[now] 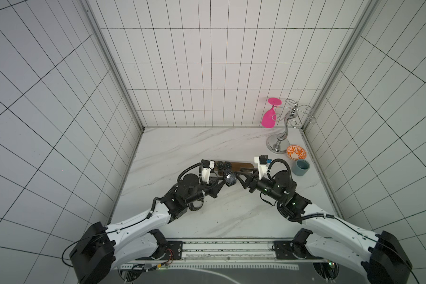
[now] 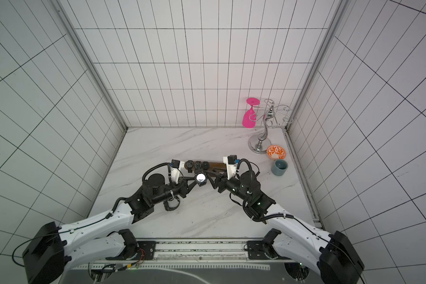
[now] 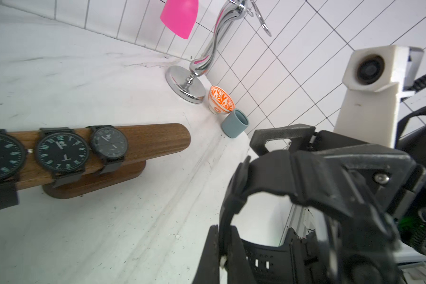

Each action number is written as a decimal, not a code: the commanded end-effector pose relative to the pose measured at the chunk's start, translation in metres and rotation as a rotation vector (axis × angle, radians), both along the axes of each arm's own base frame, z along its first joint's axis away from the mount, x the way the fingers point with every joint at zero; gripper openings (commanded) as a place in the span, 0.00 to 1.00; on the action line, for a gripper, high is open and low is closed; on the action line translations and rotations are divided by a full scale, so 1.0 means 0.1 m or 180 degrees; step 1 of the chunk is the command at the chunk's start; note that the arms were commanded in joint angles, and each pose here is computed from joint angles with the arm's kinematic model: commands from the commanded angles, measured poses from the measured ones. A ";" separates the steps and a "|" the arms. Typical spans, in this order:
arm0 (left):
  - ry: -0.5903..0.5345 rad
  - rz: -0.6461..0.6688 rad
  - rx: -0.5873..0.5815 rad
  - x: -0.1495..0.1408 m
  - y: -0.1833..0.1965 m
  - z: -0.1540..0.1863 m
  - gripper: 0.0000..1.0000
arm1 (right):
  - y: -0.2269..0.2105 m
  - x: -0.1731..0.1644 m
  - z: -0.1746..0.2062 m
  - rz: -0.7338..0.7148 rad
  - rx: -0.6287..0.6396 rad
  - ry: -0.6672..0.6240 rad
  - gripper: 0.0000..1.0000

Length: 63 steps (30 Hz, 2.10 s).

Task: Place watch on stand
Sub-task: Pick up the watch at the center of the board, then place the watch on the stand.

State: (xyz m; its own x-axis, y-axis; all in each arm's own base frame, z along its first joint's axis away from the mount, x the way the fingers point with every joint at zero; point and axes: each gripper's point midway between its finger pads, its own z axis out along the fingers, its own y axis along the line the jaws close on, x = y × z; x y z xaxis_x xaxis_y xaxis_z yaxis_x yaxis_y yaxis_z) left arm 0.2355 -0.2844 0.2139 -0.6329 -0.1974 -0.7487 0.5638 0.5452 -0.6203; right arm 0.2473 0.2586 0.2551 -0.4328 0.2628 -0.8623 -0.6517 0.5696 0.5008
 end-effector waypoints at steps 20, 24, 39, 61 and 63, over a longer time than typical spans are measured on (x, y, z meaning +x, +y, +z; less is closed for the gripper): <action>-0.0082 0.0439 0.0596 0.24 0.17 -0.11 0.00 | 0.27 -0.30 0.26 0.0118 -0.0509 -0.0290 0.89; -0.0142 0.0332 0.0540 0.18 0.11 -0.08 0.00 | 0.30 -0.24 0.28 0.0064 -0.0497 -0.0257 0.88; -0.0281 0.0146 0.0528 0.05 -0.07 0.00 0.00 | 0.41 -0.24 0.30 0.0170 -0.0529 -0.0211 0.69; -0.0332 0.0149 0.0683 0.06 -0.04 -0.01 0.00 | 0.38 -0.23 0.32 0.0106 -0.0598 -0.0216 0.40; -0.0322 0.0155 0.0712 0.07 -0.04 -0.02 0.00 | 0.37 -0.22 0.32 0.0078 -0.0585 -0.0189 0.38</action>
State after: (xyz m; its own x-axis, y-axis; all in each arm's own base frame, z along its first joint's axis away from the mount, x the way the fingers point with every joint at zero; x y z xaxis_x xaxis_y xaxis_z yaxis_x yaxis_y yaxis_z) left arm 0.2386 -0.2857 0.1953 -0.5798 -0.0424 -0.8136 0.5699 0.6925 -0.4423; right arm 0.2206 0.2919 0.2284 -0.4481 -0.0077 -0.8940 -0.6789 0.6535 0.3347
